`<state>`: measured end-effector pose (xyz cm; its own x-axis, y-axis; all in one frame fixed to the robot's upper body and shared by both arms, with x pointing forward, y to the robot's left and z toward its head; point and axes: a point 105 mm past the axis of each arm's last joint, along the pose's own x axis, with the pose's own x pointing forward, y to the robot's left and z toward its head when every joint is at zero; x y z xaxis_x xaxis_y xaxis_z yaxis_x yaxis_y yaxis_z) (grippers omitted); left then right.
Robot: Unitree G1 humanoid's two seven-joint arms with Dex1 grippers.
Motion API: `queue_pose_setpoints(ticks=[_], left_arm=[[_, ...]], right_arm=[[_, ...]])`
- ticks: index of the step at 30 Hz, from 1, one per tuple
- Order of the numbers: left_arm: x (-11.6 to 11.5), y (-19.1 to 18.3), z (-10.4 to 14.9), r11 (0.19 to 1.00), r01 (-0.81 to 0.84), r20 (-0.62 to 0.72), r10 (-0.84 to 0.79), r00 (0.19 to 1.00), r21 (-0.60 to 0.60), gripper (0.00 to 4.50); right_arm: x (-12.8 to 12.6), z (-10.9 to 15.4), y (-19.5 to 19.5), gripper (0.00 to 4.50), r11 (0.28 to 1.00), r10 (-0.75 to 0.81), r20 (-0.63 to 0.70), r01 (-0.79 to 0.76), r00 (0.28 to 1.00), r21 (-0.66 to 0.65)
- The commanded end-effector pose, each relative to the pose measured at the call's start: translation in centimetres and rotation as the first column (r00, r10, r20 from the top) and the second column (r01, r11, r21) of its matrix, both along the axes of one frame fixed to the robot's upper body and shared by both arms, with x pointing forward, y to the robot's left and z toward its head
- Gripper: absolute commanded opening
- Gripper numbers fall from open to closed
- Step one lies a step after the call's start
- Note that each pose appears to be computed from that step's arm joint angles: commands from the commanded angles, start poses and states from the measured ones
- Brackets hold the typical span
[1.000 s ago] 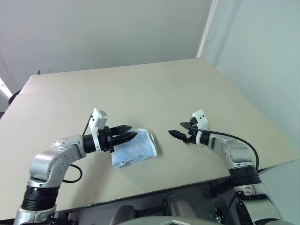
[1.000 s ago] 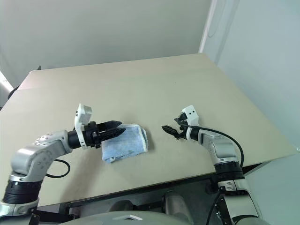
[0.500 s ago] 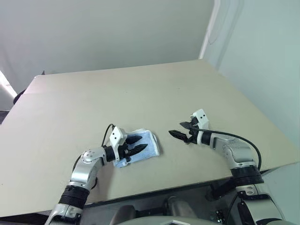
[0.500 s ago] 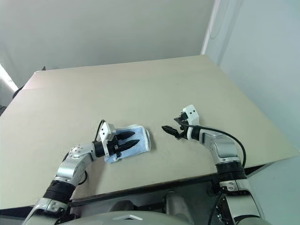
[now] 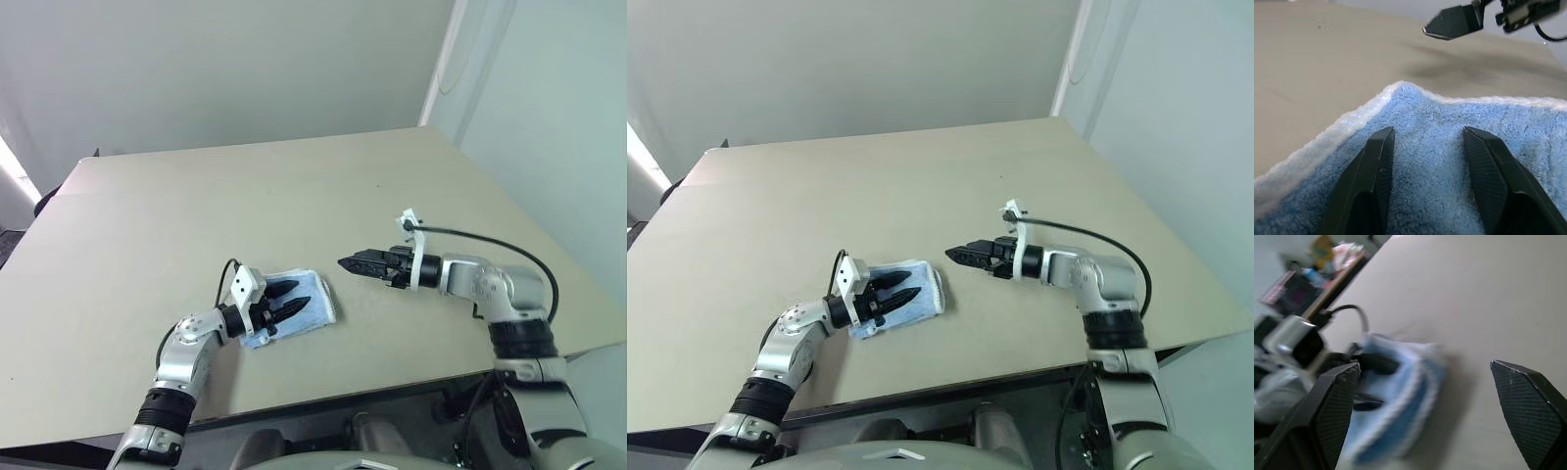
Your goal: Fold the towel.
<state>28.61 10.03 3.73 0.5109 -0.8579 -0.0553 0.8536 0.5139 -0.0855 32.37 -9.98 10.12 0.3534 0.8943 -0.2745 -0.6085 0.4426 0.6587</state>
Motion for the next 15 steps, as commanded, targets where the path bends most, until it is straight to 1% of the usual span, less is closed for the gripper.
queue_pose_setpoints(ticks=[1, 4, 6, 8, 12, 15], left_arm=[[-0.5, 0.5, 1.7, 1.0, 0.027, 0.037, -0.027, 0.999, 0.0, 2.34], [-1.3, 1.8, 3.9, 0.998, 0.067, 0.034, -0.066, 0.997, -0.013, 2.34], [-1.6, 3.0, 5.5, 0.998, 0.066, 0.053, -0.066, 0.996, 0.001, 2.34], [-2.0, 4.1, 6.5, 0.998, 0.061, 0.064, -0.063, 0.996, 0.025, 2.34], [-2.3, 5.4, 7.3, 0.999, 0.024, 0.07, -0.028, 0.997, 0.048, 2.34], [-3.1, 5.8, 8.0, 0.997, 0.023, 0.077, -0.028, 0.997, 0.068, 2.34]], right_arm=[[-0.7, -0.9, 1.0, 4.5, 0.999, 0.05, -0.11, -0.052, 0.993, -0.012], [-0.7, -1.9, 1.5, 4.5, 0.997, 0.068, -0.179, -0.072, 0.981, -0.017], [-0.9, -2.2, 2.3, 4.5, 0.995, 0.097, -0.22, -0.097, 0.971, 0.01], [-1.0, -2.2, 3.0, 4.5, 0.992, 0.125, -0.245, -0.118, 0.961, 0.04], [-1.3, -2.8, 4.0, 4.5, 0.989, 0.149, -0.283, -0.143, 0.948, 0.042], [-1.7, -3.4, 4.9, 4.5, 0.984, 0.175, -0.323, -0.17, 0.93, 0.043]])
